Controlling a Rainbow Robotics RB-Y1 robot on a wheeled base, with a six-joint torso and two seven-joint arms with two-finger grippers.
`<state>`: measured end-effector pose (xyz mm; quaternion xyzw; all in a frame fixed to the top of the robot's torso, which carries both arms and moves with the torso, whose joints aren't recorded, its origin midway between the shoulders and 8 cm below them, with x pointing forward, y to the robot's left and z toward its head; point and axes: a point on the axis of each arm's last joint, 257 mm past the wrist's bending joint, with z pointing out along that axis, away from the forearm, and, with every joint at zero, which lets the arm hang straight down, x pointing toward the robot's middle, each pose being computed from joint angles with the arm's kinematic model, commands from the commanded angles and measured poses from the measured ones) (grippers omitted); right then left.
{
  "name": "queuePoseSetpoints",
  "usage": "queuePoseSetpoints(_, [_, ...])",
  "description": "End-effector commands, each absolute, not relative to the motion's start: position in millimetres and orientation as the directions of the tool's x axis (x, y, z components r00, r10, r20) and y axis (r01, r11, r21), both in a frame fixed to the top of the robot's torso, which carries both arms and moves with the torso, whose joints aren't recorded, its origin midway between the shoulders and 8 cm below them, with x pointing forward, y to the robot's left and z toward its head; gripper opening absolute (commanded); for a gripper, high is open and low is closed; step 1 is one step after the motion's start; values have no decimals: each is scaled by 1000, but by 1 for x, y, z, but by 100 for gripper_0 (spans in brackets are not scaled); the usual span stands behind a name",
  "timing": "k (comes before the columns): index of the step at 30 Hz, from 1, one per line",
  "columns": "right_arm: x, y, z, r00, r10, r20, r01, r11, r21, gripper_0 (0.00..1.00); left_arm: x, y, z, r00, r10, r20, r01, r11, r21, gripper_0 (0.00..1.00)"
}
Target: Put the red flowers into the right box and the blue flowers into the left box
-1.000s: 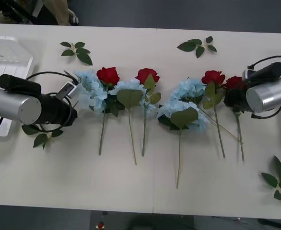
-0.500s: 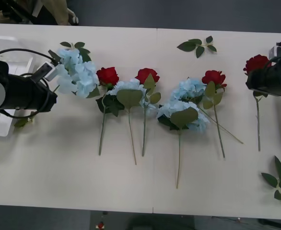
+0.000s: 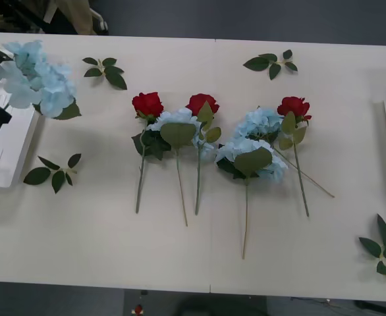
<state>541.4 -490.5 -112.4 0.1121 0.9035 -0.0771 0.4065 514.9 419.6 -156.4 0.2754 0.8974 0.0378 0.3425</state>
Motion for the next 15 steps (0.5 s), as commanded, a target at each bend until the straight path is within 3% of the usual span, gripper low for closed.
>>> queuePoseSetpoints(1, [545, -535, -77, -618, 46, -785, 255, 956, -145, 0, 510, 483, -135, -680, 444, -583, 341, 896, 285, 0])
queuePoseSetpoints(11, [533, -629, -81, -647, -60, -760, 277, 910, -308, 0, 495, 597, -135, -777, 307, -549, 126, 931, 342, 0])
queuePoseSetpoints(15, [530, -665, -79, -637, -115, -762, 297, 876, -380, 0, 495, 639, -136, -784, 314, -535, 65, 899, 432, 0])
